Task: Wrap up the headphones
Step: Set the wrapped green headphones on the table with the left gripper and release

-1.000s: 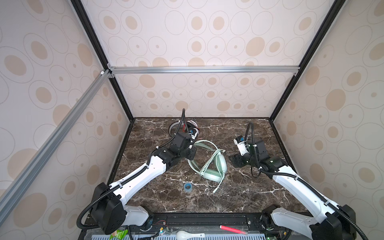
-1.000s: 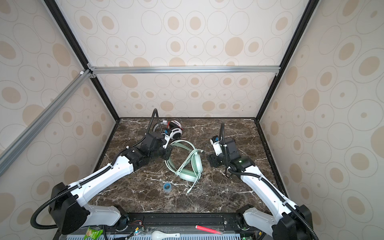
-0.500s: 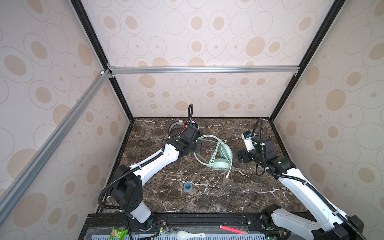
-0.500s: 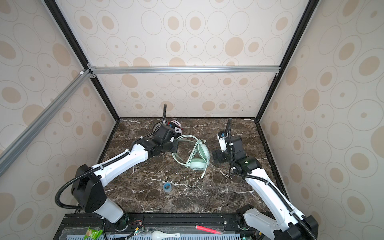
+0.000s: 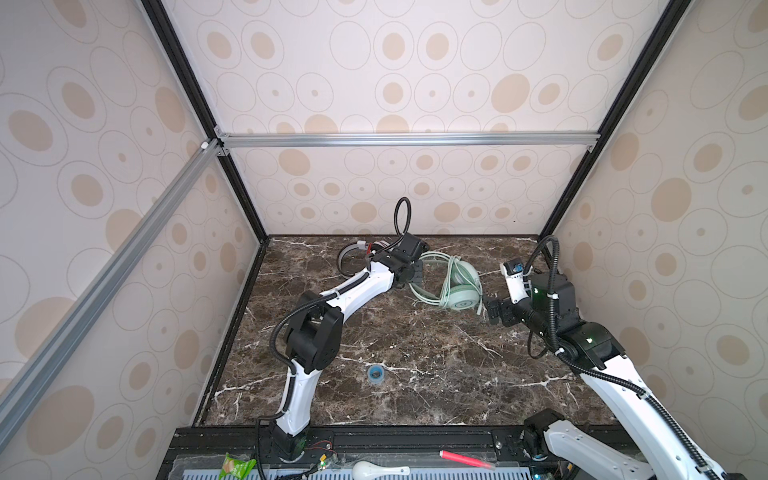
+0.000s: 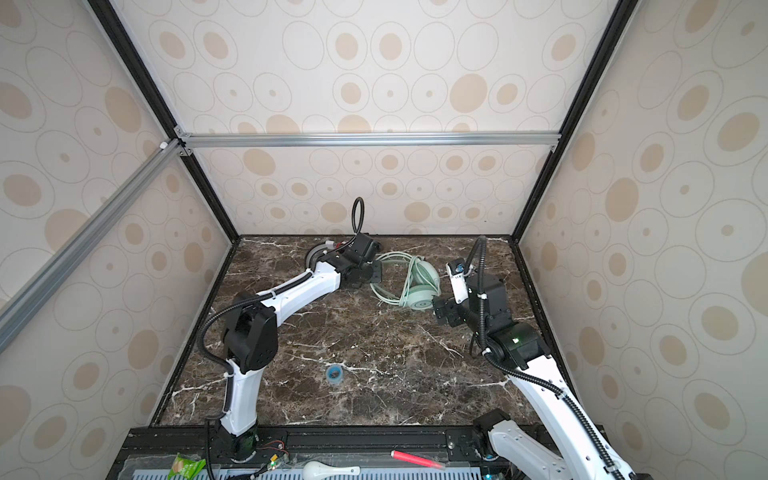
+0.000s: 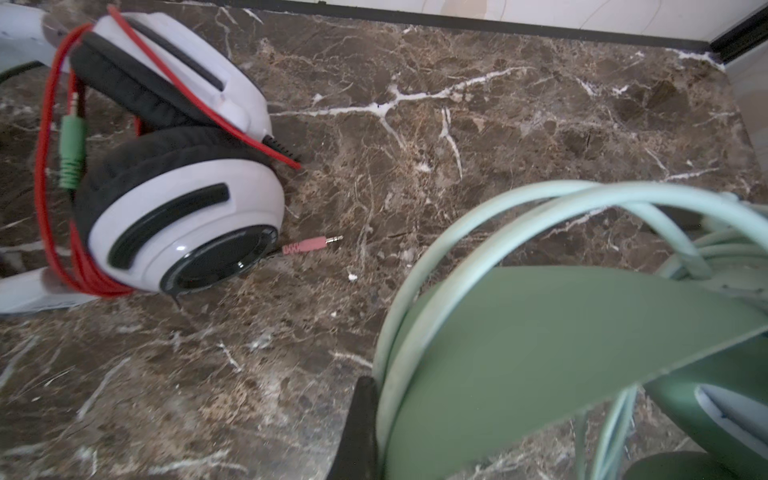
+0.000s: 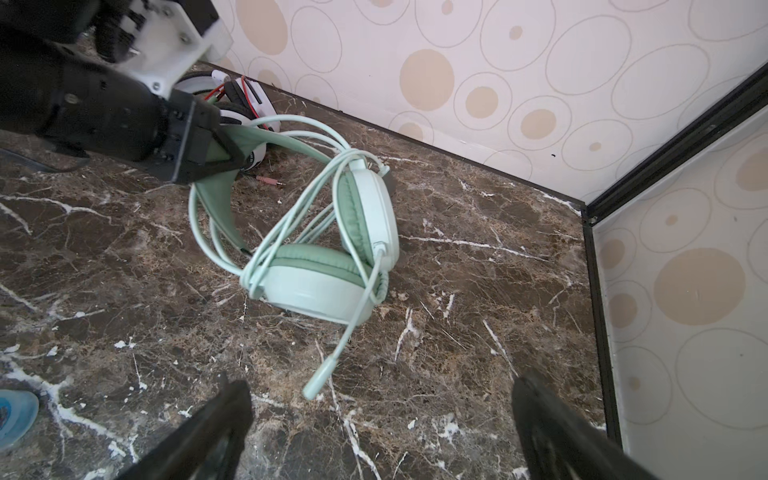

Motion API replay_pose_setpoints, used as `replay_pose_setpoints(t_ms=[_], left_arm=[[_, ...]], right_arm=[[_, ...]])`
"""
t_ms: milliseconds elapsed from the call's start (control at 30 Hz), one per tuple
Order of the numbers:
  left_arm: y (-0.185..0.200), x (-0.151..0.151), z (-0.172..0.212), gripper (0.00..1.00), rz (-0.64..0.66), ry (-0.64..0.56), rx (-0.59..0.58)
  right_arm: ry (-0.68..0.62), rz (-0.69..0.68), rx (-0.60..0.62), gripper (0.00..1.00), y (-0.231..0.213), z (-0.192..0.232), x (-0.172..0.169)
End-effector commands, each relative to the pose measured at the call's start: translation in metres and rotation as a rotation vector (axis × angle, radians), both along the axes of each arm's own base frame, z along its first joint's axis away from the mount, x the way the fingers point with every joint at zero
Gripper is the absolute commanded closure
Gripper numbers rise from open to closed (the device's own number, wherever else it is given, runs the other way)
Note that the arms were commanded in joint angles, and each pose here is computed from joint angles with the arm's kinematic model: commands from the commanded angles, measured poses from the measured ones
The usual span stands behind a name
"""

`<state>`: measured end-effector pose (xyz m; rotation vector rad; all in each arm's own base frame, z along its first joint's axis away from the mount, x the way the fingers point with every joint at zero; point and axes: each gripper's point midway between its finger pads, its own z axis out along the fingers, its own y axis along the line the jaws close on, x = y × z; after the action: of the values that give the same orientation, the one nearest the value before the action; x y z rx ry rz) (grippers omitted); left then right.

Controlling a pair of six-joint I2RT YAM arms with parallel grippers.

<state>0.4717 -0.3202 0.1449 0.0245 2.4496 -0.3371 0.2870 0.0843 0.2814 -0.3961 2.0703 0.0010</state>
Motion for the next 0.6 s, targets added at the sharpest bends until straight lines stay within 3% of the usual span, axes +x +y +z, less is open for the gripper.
replay_pose_setpoints(t_ms=[0, 333, 567], left_arm=[[-0.015, 0.024, 0.032, 1.0, 0.056, -0.048, -0.106], [-0.039, 0.065, 0.003, 1.0, 0.081, -0.037, -0.139], [-0.038, 0.079, -0.024, 0.98, 0.105, -0.026, -0.155]], right_arm=[[-0.015, -0.02, 0.008, 0.0, -0.007, 0.011, -0.007], [-0.039, -0.032, 0.034, 0.0, -0.011, 0.027, -0.016], [-0.031, -0.036, 0.022, 0.0, -0.014, 0.029, -0.021]])
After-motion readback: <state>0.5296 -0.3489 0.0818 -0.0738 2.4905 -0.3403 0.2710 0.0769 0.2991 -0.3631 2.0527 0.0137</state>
